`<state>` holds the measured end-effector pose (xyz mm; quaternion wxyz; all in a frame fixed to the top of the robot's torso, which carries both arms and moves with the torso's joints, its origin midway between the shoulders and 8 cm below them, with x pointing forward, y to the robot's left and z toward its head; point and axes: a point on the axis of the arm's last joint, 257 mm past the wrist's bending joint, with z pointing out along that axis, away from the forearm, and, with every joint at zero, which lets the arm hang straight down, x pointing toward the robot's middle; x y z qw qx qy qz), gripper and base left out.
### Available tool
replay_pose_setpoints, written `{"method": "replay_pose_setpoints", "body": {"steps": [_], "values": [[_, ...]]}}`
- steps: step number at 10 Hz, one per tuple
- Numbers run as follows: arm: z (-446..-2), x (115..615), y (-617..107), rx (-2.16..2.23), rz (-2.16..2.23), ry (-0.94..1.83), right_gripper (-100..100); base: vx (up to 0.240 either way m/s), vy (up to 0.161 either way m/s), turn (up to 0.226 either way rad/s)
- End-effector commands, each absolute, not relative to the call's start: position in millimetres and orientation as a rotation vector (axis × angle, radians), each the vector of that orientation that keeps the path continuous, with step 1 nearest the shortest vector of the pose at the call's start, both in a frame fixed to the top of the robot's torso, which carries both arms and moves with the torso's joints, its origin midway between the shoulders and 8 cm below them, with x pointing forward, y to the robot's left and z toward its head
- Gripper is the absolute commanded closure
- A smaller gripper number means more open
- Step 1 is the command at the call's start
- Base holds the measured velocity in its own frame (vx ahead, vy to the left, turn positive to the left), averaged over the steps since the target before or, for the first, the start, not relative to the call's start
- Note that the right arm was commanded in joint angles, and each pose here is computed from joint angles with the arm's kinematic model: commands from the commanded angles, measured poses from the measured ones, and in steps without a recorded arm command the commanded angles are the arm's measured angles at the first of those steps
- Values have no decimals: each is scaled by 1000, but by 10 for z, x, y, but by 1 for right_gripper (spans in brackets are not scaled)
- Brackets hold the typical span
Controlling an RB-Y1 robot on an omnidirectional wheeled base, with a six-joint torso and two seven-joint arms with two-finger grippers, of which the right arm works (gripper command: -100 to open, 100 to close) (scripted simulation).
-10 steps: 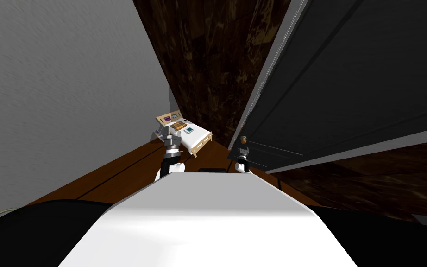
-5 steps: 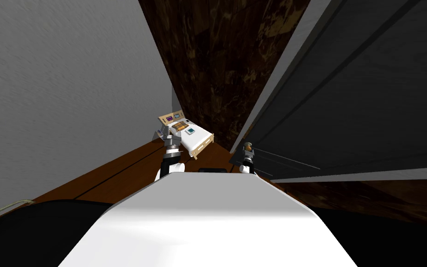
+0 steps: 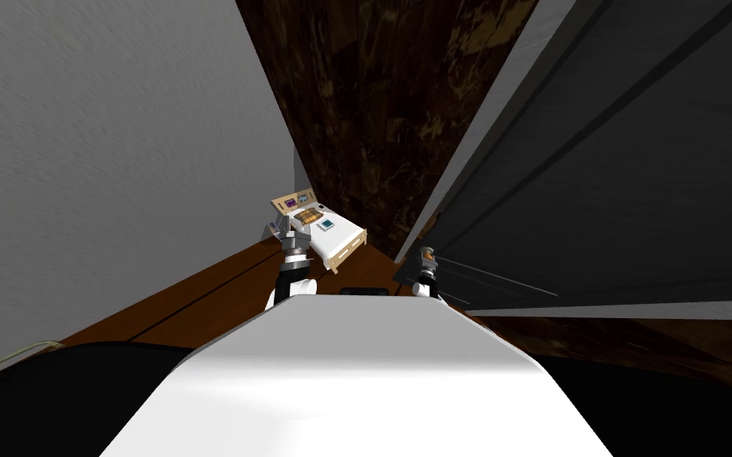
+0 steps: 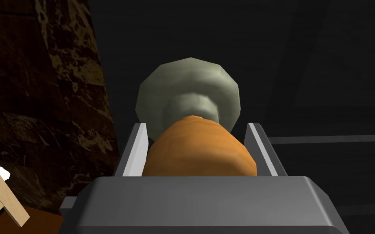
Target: Pull the door open
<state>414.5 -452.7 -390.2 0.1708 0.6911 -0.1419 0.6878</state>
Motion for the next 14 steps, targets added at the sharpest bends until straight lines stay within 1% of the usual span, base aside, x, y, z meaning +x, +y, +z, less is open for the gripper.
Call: {"method": "replay_pose_setpoints", "body": {"steps": [1, 3, 13, 14], "values": [[-3908, 4151, -4498, 1966, 1957, -405, 100, -17, 3, 3], [-3908, 4151, -4498, 1966, 1957, -405, 100, -4, 2, -2], [-3915, 4039, -4363, 2066, 2068, -294, 100, -215, -26, 131], [-3922, 4042, -4377, 2061, 2057, -300, 100, -101, -17, 41]]}}
